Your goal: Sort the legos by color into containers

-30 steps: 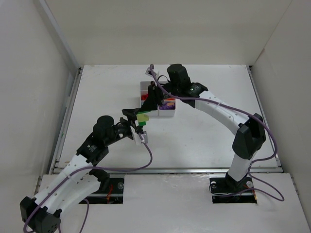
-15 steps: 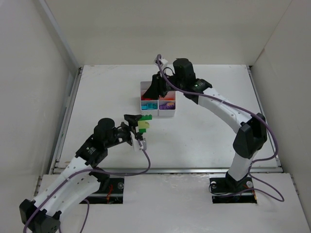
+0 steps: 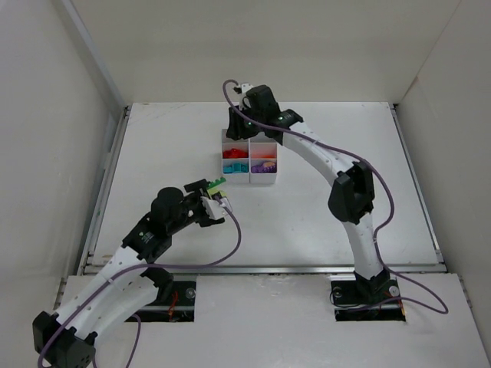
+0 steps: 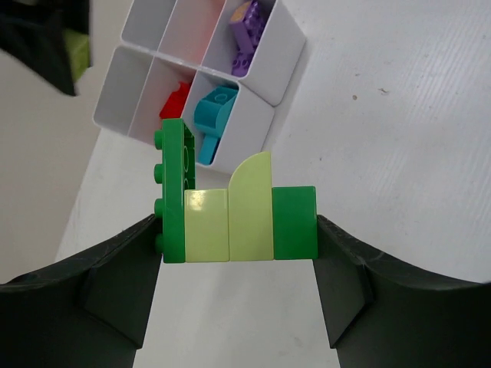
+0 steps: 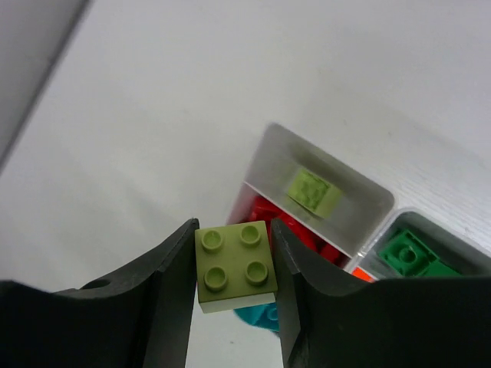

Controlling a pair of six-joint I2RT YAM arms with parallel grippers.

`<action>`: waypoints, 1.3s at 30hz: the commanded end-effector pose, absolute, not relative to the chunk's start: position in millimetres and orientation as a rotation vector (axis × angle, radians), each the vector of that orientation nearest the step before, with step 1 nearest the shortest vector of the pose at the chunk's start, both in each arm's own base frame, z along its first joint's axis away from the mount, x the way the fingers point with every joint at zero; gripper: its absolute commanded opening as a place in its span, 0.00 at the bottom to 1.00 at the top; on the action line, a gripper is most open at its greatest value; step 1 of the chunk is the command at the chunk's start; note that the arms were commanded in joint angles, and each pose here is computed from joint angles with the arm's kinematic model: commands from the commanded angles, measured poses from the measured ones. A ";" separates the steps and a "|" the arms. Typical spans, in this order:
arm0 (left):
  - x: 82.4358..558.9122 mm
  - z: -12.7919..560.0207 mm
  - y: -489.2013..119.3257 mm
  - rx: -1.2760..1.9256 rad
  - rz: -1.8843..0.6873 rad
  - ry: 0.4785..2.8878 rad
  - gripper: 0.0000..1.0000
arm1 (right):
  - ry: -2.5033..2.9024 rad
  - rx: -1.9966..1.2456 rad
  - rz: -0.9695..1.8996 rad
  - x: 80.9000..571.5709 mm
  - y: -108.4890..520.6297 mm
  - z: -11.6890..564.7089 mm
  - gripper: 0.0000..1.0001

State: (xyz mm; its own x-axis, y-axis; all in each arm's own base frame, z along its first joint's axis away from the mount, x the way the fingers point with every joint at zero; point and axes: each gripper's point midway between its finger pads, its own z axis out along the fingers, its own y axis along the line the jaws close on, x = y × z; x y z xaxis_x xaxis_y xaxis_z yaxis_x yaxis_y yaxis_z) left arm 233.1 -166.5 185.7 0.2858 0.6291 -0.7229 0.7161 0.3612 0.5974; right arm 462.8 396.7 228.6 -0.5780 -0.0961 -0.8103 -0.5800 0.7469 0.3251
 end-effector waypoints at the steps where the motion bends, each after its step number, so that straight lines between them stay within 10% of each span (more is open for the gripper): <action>1: 241.8 183.8 -158.4 1.144 -0.101 1.516 0.00 | 2.199 -0.509 0.583 467.6 381.1 203.8 0.00; 31: 272.1 184.4 -146.9 0.962 -0.024 1.510 0.00 | 2.101 -0.427 0.593 516.8 409.9 175.4 0.00; 39: 270.2 182.1 -146.6 0.946 -0.039 1.520 0.00 | 2.105 -0.435 0.625 511.9 412.3 179.8 0.67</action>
State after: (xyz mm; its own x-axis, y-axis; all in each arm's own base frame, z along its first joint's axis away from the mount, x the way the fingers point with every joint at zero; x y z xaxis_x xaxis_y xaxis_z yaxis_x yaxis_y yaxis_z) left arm 266.6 -146.5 167.6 0.0911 0.5667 -0.8189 0.6029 0.6231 0.4983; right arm 504.9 404.7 139.6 -0.6196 -0.1259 -0.7748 -0.4878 0.8351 0.2544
